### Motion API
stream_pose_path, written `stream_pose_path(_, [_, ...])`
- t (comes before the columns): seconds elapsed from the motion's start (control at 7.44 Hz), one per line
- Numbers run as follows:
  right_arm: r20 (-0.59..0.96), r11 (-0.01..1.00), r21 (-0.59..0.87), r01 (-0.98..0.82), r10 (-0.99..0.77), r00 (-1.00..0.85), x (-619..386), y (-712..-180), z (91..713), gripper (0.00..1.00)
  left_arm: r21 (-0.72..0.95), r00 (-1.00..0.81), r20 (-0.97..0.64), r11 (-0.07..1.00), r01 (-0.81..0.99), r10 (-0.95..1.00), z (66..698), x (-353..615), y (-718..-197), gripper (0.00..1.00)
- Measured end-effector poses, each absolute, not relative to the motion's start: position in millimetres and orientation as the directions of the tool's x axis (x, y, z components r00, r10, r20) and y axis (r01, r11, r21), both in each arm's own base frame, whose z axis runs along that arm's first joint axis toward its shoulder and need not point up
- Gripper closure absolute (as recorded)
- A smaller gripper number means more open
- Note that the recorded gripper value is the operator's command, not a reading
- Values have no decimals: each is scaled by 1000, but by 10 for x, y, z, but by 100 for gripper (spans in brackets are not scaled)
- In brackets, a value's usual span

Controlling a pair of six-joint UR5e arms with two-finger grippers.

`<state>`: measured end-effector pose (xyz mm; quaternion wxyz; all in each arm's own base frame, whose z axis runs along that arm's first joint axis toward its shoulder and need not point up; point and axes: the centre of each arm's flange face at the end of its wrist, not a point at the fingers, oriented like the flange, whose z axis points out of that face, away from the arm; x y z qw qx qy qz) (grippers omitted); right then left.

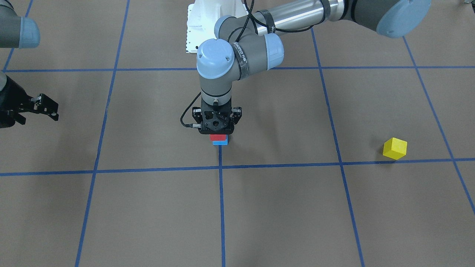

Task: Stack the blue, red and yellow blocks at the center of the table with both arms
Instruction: 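Lower the red cube onto the blue cube and open the left gripper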

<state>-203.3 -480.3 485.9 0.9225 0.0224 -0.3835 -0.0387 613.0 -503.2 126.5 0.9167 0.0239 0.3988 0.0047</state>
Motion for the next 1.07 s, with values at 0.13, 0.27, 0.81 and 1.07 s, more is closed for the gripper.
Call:
stream_pose_path(0.13, [706, 996, 71, 54, -88, 703, -2035, -4804, 4861, 0, 47, 682, -731, 999, 10, 27, 1262, 6118, -5029, 100])
stream_pose_path(0.27, [705, 996, 71, 54, -89, 704, -2036, -4805, 4862, 0, 47, 681, -731, 999, 11, 27, 1260, 6108, -5027, 100])
stream_pose_path(0.81, [705, 996, 72, 54, -89, 704, -2037, -4808, 4861, 0, 46, 682, -731, 999, 12, 26, 1338, 6051, -5006, 100])
stream_pose_path(1.07, [705, 996, 72, 55, -90, 703, -2038, -4807, 4856, 0, 46, 681, -732, 999, 12, 26, 1349, 6040, -4992, 100])
